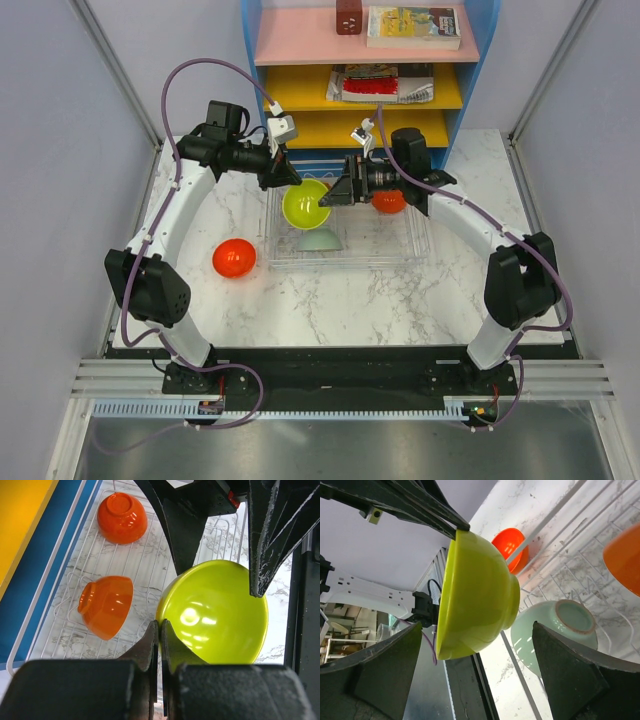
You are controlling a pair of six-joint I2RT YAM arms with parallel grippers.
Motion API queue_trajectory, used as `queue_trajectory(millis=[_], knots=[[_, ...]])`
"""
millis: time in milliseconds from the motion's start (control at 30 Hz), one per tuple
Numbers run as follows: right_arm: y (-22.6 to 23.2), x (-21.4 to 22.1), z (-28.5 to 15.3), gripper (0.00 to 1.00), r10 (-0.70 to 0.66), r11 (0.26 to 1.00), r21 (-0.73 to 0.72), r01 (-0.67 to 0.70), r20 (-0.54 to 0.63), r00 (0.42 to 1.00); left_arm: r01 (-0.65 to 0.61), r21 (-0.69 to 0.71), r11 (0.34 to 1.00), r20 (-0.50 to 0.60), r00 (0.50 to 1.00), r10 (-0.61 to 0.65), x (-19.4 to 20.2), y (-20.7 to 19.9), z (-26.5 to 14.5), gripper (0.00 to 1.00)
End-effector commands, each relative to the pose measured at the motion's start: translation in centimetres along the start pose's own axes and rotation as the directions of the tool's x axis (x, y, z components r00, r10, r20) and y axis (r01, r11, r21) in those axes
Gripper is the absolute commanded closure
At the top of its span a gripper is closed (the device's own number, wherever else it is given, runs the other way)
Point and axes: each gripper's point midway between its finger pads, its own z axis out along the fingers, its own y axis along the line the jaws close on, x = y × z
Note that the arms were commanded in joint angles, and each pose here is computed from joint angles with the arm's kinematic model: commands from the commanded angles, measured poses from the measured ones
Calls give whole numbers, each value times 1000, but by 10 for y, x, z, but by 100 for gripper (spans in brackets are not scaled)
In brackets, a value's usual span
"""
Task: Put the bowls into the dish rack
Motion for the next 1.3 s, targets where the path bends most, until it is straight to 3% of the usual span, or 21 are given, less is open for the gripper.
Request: queue_trajectory(millis=[0, 400, 1033, 1267], knots=[[11, -7, 5, 2, -15, 996, -87, 17, 21, 1000, -35, 29, 999, 80, 996, 32, -31, -17, -10, 98], [3, -5, 9, 2, 11, 997, -75, -9, 26, 1000, -48, 40, 998, 103, 994, 44, -39, -22, -13, 98], [25, 0, 10, 2, 143, 964, -228, -137, 10, 990, -74, 19, 997, 100, 992, 72, -35, -23, -9, 98], [30, 2, 9, 10, 144, 953, -270, -139, -2, 990, -76, 19, 997, 97, 993, 74, -32, -24, -6, 98]])
